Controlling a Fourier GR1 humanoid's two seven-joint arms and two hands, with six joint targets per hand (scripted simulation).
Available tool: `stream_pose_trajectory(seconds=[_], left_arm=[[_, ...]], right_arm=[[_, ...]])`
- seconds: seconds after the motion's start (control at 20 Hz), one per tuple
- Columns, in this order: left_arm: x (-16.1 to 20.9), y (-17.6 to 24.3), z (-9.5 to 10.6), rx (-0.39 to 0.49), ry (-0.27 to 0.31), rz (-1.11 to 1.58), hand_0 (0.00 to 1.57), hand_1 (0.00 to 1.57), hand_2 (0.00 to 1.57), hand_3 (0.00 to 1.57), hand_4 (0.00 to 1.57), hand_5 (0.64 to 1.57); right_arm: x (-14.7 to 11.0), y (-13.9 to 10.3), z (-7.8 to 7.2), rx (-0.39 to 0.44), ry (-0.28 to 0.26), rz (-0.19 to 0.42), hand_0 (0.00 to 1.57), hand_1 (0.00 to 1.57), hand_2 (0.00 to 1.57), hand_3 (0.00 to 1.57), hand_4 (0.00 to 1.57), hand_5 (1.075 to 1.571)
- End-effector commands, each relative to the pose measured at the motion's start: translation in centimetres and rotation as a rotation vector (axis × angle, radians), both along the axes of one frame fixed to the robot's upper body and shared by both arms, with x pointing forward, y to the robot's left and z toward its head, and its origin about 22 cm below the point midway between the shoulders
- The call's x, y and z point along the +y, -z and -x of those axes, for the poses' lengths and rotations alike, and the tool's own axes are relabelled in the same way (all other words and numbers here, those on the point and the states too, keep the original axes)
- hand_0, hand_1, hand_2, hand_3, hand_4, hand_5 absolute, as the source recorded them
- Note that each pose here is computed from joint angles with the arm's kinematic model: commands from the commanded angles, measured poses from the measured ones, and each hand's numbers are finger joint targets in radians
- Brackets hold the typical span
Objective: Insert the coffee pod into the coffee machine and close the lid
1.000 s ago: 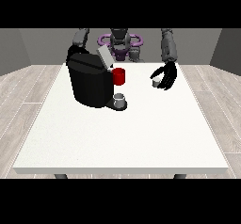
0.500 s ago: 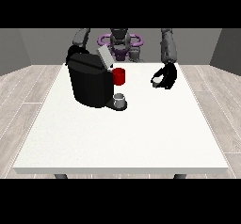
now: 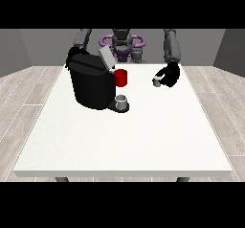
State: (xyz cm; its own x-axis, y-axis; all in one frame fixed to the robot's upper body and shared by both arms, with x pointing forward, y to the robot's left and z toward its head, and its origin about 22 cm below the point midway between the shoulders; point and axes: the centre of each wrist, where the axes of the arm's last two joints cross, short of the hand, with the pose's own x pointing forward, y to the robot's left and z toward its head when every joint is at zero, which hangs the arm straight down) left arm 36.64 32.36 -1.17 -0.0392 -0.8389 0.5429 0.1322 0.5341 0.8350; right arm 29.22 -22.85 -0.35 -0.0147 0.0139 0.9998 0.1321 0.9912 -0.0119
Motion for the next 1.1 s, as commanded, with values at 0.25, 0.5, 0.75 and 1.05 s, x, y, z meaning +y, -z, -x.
stream_pose_trajectory(seconds=[0.25,0.5,0.75,1.05], left_arm=[[-2.5,-4.9,-3.2,-0.031,0.108,0.047,1.24,1.24,1.33,1.32,0.53,1.571],[-5.3,-8.8,-4.9,-0.053,0.193,0.021,1.23,1.23,1.32,1.29,0.57,1.571],[-1.9,-12.9,-6.4,-0.14,0.082,0.027,1.25,1.25,1.33,1.29,0.57,1.571],[-3.4,-17.0,-7.5,-0.198,0.102,0.016,1.07,1.07,1.22,1.23,0.52,1.571]], right_arm=[[-1.5,1.3,0.4,0.057,-0.009,0.003,0.0,0.0,0.0,0.0,0.49,1.571],[-1.4,3.7,0.6,0.051,0.023,-0.004,0.0,0.0,0.0,0.0,0.41,1.571],[1.7,-0.8,-1.0,-0.027,-0.1,-0.008,0.0,0.0,0.0,0.0,0.49,1.571],[1.5,-1.7,-1.8,-0.038,-0.097,-0.028,0.0,0.0,0.0,0.0,0.5,1.571]])
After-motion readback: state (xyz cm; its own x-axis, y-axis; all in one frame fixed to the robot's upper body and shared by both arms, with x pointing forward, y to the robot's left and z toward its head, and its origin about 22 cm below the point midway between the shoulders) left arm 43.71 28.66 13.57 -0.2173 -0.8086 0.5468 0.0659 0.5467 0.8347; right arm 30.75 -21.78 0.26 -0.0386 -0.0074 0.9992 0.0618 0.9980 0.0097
